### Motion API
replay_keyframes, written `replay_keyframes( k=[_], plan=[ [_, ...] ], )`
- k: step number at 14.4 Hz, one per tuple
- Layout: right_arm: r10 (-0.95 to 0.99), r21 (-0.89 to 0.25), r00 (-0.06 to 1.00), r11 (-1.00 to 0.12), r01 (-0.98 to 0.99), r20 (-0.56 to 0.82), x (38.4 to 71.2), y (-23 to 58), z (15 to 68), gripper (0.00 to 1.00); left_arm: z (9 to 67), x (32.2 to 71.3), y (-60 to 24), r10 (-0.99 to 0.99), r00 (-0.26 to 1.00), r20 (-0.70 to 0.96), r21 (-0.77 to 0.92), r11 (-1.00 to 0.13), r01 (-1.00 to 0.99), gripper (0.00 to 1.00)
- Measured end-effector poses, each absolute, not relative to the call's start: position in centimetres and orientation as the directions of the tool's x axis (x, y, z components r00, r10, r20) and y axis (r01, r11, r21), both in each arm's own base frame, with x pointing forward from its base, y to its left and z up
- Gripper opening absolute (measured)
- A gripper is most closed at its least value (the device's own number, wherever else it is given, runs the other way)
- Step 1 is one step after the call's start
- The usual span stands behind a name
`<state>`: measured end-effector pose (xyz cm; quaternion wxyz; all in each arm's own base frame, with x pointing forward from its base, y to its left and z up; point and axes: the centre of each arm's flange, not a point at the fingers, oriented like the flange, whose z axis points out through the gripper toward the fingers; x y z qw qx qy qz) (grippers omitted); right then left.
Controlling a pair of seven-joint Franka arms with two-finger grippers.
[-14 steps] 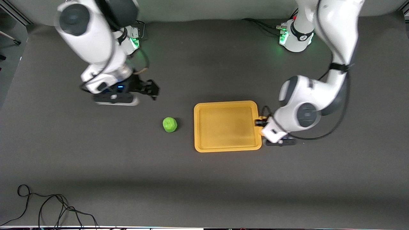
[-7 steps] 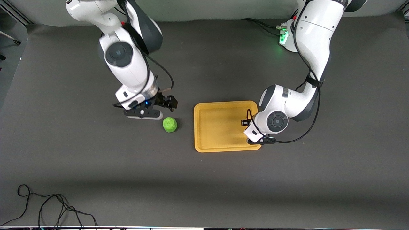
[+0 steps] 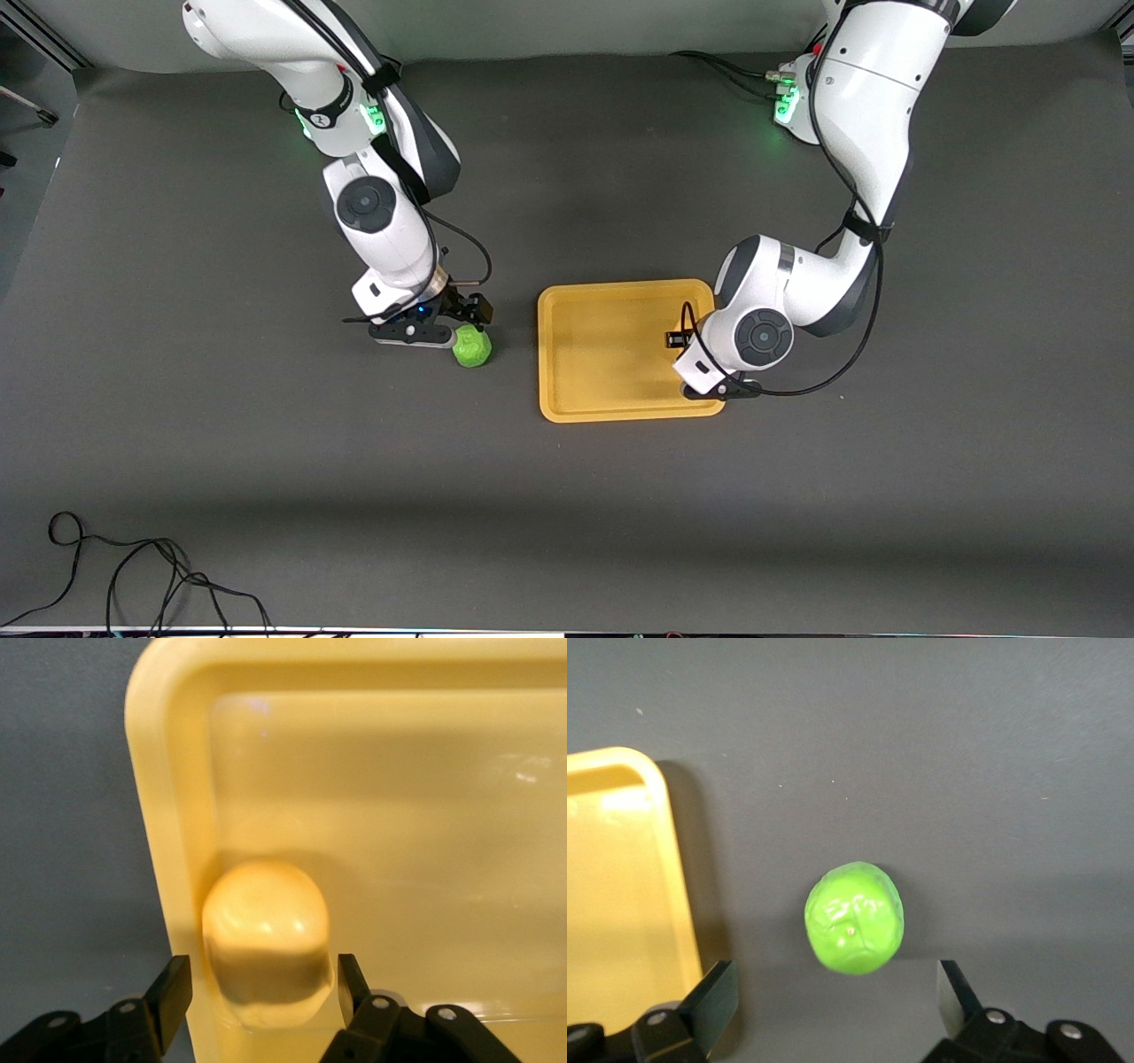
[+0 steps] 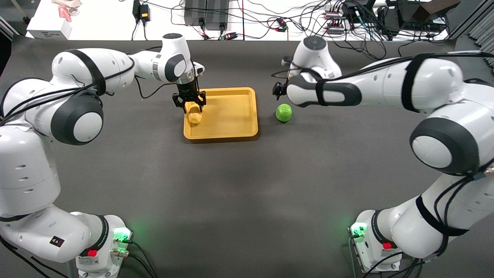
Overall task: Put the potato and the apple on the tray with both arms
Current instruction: 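Release the potato on the tray while the right gripper grasps the apple, then lift the green apple with the right gripper and move it over the tray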
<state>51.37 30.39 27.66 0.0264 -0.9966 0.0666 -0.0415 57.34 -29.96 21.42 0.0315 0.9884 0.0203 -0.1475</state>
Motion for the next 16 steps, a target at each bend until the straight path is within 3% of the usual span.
replay_keyframes(
  k=[3, 8, 10, 11, 13, 16],
  plan=[
    [-0.132, -0.067, 0.986, -0.99, -0.126, 0.099, 51.6, 30.6, 22.6, 1.0, 25.7, 59.7, -27.9, 0.066, 0.973, -0.22, 0.078, -0.993, 0.085, 0.99],
    [-0.109, -0.054, 0.988, -0.993, -0.103, 0.106, 51.3, 30.7, 18.4, 0.96, 44.1, 61.8, -13.5, 0.033, 0.995, -0.092, 0.064, -0.997, 0.039, 1.0],
    [-0.097, -0.052, 0.989, -0.994, -0.091, 0.116, 51.5, 30.8, 18.6, 0.75, 50.3, 60.4, -7.6, -0.043, 0.998, -0.042, 0.067, -0.997, -0.04, 1.0],
    [-0.096, -0.054, 0.988, -0.994, -0.09, 0.121, 51.8, 30.9, 19.2, 0.7, 52.7, 59.6, -5.0, -0.073, 0.997, -0.015, 0.063, -0.995, -0.072, 1.0],
    [-0.092, -0.043, 0.989, -0.995, -0.087, 0.116, 53.1, 31.4, 22.2, 0.7, 56.2, 57.8, -0.6, -0.114, 0.993, 0.03, 0.054, -0.992, -0.116, 1.0],
    [-0.093, -0.009, 0.992, -0.996, -0.092, 0.088, 55.9, 31.5, 32.9, 0.7, 58.3, 55.8, 2.1, -0.109, 0.993, 0.036, 0.04, -0.993, -0.111, 1.0]
  ],
)
